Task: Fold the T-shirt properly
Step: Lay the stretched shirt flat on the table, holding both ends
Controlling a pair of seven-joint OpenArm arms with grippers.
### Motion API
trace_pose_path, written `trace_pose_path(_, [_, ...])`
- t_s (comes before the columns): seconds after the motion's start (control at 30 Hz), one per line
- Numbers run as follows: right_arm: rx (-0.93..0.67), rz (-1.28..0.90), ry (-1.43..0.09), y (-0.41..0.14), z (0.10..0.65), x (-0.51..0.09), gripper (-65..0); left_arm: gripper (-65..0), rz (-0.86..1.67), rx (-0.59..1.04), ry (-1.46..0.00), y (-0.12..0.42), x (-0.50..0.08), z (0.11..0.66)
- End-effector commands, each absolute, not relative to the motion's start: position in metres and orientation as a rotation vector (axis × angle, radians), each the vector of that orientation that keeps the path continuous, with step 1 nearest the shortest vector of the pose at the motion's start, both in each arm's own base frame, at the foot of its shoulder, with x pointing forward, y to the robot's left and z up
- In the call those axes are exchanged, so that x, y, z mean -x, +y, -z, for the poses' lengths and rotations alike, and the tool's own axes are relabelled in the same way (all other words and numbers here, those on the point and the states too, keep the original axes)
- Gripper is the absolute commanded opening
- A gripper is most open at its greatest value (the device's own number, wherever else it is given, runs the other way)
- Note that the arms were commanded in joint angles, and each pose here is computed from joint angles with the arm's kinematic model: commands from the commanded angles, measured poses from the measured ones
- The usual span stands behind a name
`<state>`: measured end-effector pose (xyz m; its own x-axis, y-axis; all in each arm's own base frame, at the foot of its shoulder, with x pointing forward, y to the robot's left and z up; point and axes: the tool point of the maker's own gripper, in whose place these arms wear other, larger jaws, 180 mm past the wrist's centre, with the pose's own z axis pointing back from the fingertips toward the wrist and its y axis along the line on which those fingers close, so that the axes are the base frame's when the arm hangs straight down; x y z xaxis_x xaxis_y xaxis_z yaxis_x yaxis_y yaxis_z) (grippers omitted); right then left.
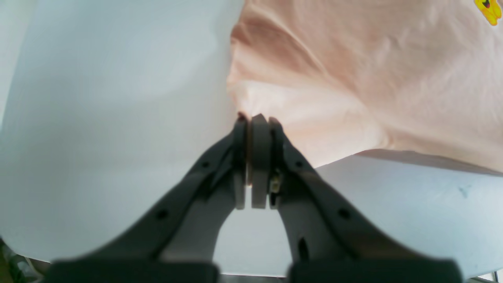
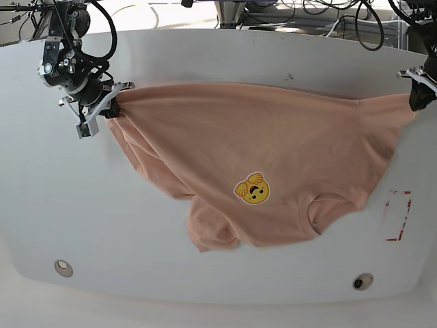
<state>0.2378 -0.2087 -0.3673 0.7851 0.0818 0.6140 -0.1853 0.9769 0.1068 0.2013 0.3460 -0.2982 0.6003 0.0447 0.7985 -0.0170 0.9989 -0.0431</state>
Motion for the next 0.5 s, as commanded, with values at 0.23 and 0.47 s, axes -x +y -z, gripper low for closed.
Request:
trace_pose_path(0.23, [-0.179,-0.150,-0.698,-0.2029,0.3578,-0.2444,-63.7,-65.0,-0.011,0.020,-0.971,0.3479,-0.2073,0.2838])
trace_pose_path(0.47, [-0.178,-0.149,-0.688,-0.2033,0.3600,-0.2418,-63.6,-65.0,-0.008,0.021,-0.943,0.3468,-0.2047,0.2876])
